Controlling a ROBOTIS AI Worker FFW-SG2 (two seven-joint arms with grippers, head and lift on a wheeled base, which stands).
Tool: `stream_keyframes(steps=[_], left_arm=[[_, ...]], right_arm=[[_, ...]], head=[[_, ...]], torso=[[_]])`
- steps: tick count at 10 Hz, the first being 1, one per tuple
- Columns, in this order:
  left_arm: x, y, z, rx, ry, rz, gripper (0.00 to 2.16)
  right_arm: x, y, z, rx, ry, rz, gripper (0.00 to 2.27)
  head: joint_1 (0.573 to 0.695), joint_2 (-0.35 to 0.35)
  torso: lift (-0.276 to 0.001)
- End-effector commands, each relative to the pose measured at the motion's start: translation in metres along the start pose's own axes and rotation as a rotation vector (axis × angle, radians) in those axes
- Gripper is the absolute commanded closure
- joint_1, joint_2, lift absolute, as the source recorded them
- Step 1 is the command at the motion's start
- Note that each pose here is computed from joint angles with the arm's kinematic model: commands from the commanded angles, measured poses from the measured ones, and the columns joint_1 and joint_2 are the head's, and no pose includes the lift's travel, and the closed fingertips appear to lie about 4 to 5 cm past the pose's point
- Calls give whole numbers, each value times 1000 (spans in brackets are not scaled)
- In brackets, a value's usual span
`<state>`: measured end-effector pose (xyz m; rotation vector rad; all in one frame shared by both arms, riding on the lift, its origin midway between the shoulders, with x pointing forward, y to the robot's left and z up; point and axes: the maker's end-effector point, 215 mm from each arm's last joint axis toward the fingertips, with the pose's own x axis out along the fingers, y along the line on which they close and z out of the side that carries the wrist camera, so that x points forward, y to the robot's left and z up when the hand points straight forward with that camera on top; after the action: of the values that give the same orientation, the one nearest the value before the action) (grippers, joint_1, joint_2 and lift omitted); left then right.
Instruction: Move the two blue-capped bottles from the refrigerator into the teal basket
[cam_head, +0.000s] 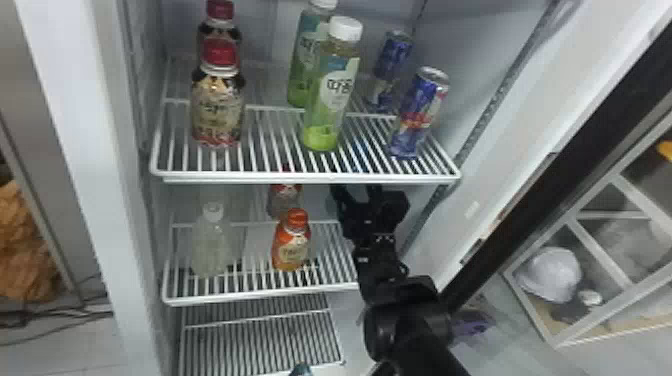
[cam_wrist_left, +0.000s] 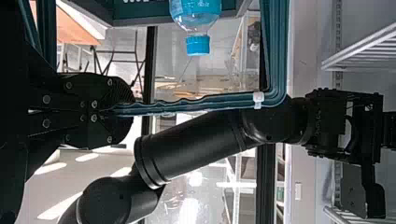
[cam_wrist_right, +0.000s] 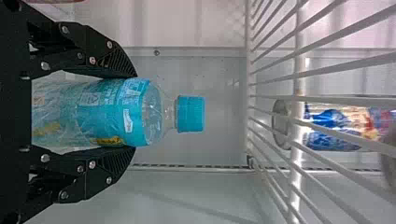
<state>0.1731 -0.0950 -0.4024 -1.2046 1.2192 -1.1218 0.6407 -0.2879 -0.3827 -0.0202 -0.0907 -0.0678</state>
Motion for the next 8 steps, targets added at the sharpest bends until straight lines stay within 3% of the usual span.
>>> stream_keyframes(steps=[1,8], left_arm=[[-1,1,-1,-3,-2,1,1170],[-2,2,-3,-11,-4,1,1170]], right_arm=[[-7,-3,6,-4,-19,3,628],[-58,-3,19,23,-66,42,636]], head=[[695,-350],[695,-350]], torso=[[-136],[-136]])
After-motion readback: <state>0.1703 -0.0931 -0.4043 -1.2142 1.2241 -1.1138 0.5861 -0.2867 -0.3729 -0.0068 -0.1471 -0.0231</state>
